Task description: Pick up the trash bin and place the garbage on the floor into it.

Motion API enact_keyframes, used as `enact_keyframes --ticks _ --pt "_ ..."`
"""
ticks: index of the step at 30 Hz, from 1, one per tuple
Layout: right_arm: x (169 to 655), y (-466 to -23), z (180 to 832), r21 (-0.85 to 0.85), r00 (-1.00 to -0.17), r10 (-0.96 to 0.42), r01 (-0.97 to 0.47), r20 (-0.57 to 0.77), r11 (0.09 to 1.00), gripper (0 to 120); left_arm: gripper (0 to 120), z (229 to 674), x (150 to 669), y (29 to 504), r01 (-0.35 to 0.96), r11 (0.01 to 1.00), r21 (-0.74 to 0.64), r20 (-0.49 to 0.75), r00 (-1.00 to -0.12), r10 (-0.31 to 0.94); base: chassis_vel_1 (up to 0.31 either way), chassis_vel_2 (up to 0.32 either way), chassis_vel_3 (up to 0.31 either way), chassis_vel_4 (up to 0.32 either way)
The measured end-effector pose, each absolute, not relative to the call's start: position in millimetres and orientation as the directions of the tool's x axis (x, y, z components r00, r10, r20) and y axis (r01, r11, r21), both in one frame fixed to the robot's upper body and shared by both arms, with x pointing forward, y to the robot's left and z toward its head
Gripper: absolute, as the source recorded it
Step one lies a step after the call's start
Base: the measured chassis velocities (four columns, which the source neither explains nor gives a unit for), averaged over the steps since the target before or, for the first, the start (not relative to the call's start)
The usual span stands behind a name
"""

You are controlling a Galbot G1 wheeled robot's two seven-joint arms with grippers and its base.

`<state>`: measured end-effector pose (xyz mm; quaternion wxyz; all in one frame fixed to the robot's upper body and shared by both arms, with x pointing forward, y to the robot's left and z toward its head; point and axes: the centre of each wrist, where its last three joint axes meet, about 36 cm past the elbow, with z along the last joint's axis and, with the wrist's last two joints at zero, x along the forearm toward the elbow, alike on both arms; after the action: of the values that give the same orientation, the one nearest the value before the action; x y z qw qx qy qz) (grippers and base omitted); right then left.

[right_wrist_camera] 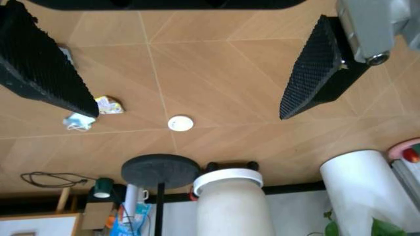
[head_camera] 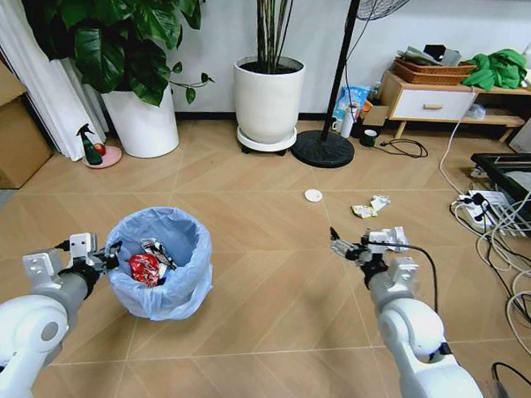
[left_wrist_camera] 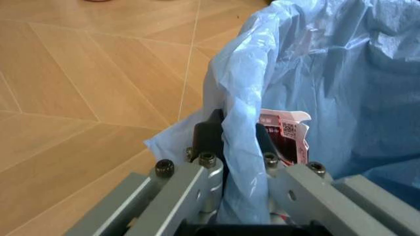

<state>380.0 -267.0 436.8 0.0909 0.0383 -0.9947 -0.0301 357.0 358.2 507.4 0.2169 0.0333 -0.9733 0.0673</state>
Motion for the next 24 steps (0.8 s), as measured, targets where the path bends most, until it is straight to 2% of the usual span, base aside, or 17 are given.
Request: enact_keyframes --ticks 15,24 --pt "354.7 -271.5 429.1 0.064 -0.982 -0.052 -0.041 0.183 0.997 100 0 507.5 355.6 356.2 -0.086 0.989 -0.119 0.423 -0.906 -0.028 0.000 0.000 0.000 0.000" --pt "353.1 -269.6 427.9 0.064 -0.981 -0.051 -0.040 0.185 0.997 100 0 508.6 355.4 355.9 -0.083 0.989 -0.120 0.419 -0.907 -0.025 -0.073 0.076 0.063 -0.072"
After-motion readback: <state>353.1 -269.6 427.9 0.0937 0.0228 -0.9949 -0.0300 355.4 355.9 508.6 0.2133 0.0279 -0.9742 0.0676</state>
